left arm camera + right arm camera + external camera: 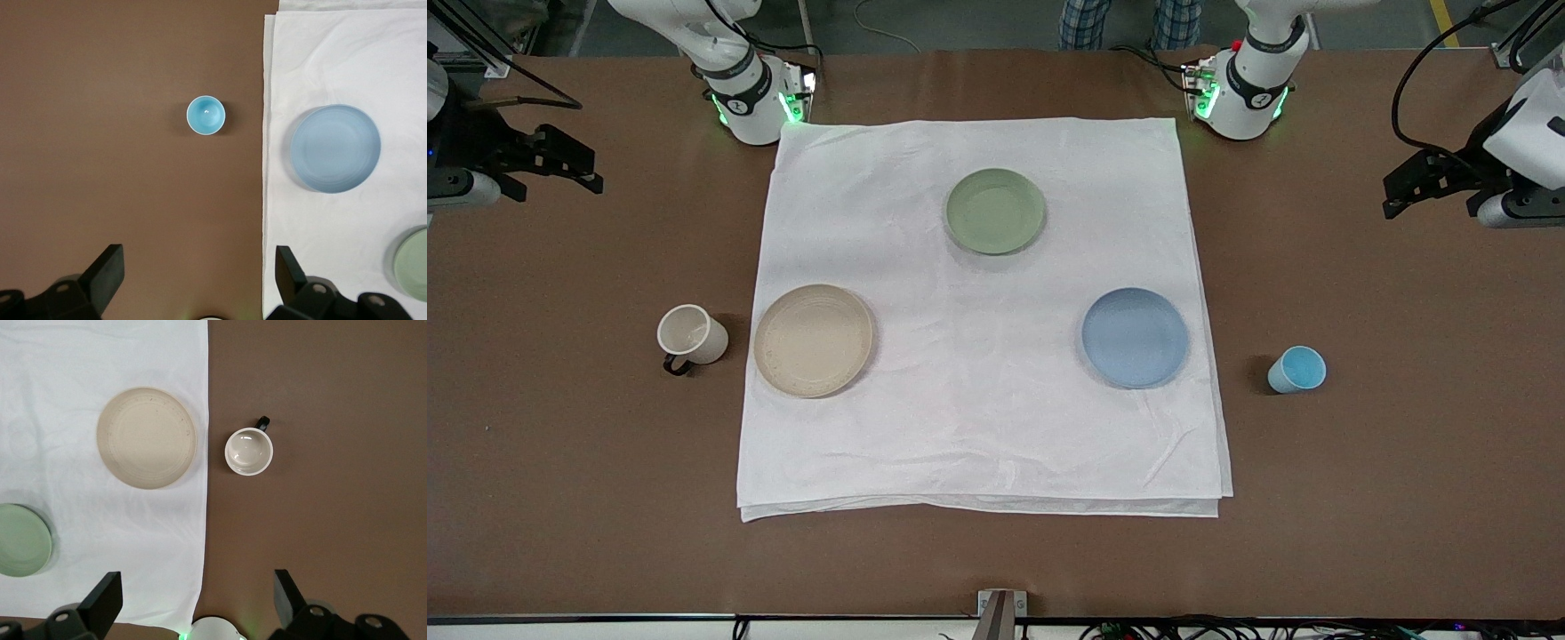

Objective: Place blue cup in blue plate and white mug in gray plate
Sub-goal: 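Reach the right gripper to the white mug while the left gripper reaches the blue cup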

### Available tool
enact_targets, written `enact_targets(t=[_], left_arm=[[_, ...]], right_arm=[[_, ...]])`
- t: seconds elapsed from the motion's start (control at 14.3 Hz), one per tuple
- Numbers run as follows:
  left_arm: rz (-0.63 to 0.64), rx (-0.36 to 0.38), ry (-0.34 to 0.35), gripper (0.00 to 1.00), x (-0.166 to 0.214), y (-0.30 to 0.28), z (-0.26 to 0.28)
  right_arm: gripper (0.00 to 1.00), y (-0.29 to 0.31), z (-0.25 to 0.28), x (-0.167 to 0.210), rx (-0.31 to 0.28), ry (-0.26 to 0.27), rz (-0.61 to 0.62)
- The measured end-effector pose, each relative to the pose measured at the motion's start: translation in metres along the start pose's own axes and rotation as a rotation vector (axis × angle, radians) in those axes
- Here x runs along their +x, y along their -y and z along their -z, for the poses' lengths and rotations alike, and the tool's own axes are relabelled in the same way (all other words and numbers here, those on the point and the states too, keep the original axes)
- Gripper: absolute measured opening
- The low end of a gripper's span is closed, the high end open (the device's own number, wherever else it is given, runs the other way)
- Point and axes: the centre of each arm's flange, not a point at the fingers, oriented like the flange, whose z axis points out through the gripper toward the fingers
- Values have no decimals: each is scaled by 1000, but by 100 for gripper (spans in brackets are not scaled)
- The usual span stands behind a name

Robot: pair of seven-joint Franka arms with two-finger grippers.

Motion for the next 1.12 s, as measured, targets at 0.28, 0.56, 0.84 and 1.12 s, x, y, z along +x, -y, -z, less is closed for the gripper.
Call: enact_targets(t=[0.28, 0.56, 0.84, 1.12], left_arm=[[0, 0, 5, 100, 1, 0, -2], [19, -3, 53, 100, 25, 10, -38], [75, -14, 62, 100, 71, 43, -128], [94, -25, -5, 100, 90, 52, -222]], right_arm=[[100, 0, 2, 0, 0, -4, 0], [100, -6, -11, 19, -5, -19, -8], [100, -49, -107, 106, -18, -57, -66], [100, -78, -232, 159, -29, -4, -219]])
